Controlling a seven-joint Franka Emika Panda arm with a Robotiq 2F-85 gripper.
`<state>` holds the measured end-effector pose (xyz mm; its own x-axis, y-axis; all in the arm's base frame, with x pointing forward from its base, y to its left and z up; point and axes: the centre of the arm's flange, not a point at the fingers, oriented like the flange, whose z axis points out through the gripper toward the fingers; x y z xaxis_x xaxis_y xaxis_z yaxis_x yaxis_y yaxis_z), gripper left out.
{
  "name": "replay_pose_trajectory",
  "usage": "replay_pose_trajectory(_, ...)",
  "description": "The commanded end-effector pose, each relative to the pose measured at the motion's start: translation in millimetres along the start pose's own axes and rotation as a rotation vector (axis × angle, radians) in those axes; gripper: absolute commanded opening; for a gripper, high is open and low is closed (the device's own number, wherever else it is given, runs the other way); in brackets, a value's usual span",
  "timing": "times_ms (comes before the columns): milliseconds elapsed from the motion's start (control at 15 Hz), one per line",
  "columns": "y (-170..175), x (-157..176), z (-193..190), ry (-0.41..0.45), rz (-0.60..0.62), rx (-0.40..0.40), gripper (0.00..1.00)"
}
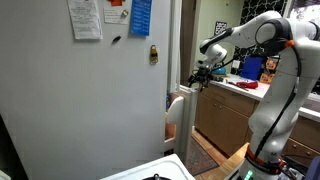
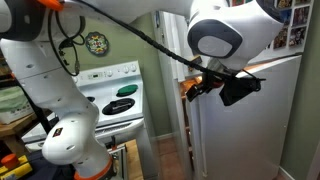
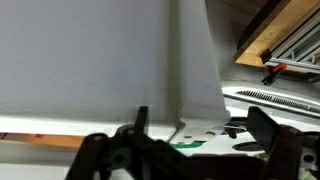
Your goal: Close the bottom fridge door
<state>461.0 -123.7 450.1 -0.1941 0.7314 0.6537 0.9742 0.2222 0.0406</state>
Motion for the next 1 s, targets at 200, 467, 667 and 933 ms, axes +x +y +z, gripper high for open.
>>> replay_pose_trajectory(200,15,12,24,0.181,-0.053,0.016,1.0)
replay_pose_trajectory(467,23,20,43,0.265,-0.008,-0.002,1.0)
replay_pose_trajectory(667,23,18,49,0.314,-0.013,-0.022,1.0)
replay_pose_trajectory(933,9,12,27,0.312,-0.011,-0.073,1.0)
